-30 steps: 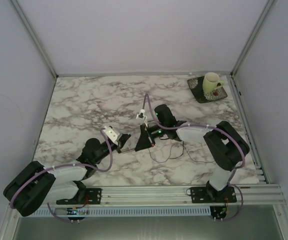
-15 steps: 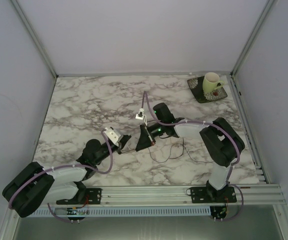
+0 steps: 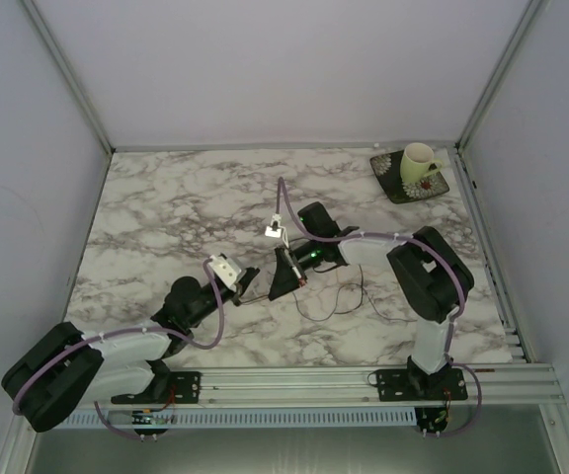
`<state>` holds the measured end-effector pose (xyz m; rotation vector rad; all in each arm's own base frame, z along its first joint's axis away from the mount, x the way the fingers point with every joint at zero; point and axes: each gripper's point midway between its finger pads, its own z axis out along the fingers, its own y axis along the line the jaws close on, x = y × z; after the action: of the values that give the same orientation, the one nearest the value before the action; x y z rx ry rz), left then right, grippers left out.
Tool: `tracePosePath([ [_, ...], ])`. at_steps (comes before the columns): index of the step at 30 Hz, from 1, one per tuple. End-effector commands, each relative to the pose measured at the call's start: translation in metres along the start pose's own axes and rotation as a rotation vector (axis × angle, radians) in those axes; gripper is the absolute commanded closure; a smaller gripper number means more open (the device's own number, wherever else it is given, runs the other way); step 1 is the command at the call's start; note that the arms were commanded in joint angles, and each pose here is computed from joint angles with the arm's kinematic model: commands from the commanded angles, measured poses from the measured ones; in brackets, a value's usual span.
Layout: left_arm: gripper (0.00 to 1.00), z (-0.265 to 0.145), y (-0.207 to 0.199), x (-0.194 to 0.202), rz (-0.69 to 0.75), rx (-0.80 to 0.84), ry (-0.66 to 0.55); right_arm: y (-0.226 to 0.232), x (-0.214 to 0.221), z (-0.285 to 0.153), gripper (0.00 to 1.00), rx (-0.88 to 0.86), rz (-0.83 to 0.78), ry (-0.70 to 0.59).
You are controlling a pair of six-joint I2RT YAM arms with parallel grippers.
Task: Zip-tie the wires
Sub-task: Tie the cable at the center of the board.
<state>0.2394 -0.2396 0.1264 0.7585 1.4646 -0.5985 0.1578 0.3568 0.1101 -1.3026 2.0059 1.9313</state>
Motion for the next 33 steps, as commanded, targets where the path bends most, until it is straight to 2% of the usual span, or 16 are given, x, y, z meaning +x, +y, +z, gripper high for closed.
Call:
tracePosePath([
  [1,1.0,-0.0018,0.0016,-0.0025,0.043,-0.011,-0.007,0.0051,-0.012,-0.0036,1.0,-0.047,-0.04,-0.003],
  [33,1.0,-0.0019,-0.0023,0.0017,0.056,-0.015,0.012,-0.0029,-0.0202,-0.0015,1.0,-0.059,0.012,0.013],
])
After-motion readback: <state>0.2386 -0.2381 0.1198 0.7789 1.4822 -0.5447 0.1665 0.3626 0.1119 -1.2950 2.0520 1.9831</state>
